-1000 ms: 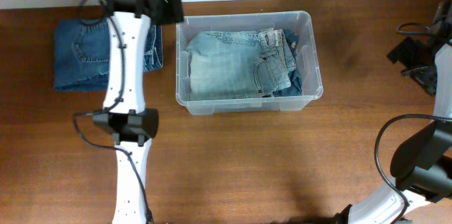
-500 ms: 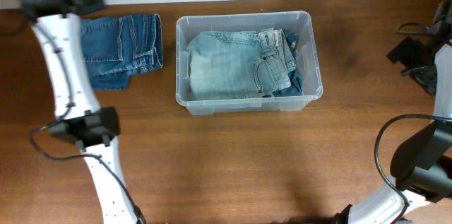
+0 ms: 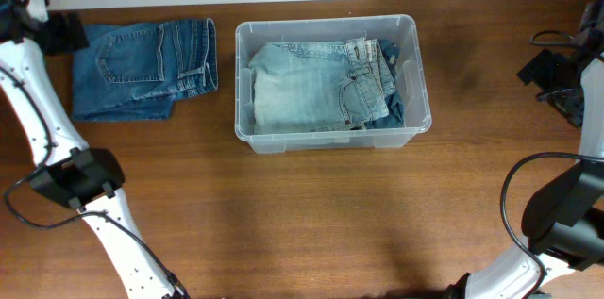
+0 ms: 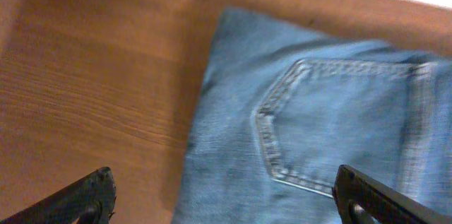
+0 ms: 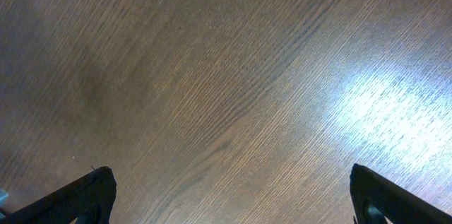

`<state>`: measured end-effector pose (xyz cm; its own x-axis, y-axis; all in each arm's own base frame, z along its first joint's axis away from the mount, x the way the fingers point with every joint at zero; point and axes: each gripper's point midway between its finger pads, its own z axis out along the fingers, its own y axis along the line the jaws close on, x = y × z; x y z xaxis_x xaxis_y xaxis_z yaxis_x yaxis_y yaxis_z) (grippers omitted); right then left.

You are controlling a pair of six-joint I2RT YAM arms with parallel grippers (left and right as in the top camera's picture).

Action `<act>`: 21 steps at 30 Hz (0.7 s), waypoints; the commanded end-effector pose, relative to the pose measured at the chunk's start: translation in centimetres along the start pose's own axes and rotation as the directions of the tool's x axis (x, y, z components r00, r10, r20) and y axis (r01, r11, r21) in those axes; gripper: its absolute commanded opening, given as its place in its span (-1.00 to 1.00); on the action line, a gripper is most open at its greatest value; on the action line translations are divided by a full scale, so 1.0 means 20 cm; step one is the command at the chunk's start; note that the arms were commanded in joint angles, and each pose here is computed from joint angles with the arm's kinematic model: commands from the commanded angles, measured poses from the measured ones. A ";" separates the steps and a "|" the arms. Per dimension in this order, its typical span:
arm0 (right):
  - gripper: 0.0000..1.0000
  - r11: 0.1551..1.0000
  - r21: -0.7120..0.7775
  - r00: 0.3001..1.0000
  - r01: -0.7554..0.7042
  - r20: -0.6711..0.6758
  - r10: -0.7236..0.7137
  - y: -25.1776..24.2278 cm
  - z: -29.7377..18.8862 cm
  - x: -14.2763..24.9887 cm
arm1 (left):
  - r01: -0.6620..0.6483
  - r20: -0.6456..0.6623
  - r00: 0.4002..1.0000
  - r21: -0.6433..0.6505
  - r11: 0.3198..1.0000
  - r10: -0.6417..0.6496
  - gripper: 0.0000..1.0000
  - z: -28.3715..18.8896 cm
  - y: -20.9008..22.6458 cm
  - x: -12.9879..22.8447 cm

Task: Pack container
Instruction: 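Move the left gripper left onto the dark-blue folded jeans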

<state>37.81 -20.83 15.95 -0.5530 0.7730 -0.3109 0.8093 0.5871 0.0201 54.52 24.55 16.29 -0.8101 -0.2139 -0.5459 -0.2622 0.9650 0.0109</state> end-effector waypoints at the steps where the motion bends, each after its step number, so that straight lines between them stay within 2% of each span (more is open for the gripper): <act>1: 0.97 1.000 0.012 1.000 -0.012 0.003 0.012 -0.01 0.00 0.00 | 0.015 -0.020 1.000 0.087 0.996 -0.013 0.98 0.11 0.08 0.07; 5: 0.97 1.000 0.012 1.000 -0.012 0.003 0.012 -0.01 0.00 0.00 | 0.064 -0.065 0.996 0.105 0.992 -0.058 0.98 0.21 0.18 0.17; 21: 0.97 1.000 0.012 1.000 -0.012 0.003 0.012 -0.01 0.00 0.00 | 0.126 -0.160 0.984 0.277 0.953 -0.083 0.98 0.51 0.05 0.36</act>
<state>37.81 -20.83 15.95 -0.5534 0.7727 -0.3109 0.8091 0.5874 0.0199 53.35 26.63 5.29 -0.8514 -0.3252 -0.4116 -0.2481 0.9410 -0.2302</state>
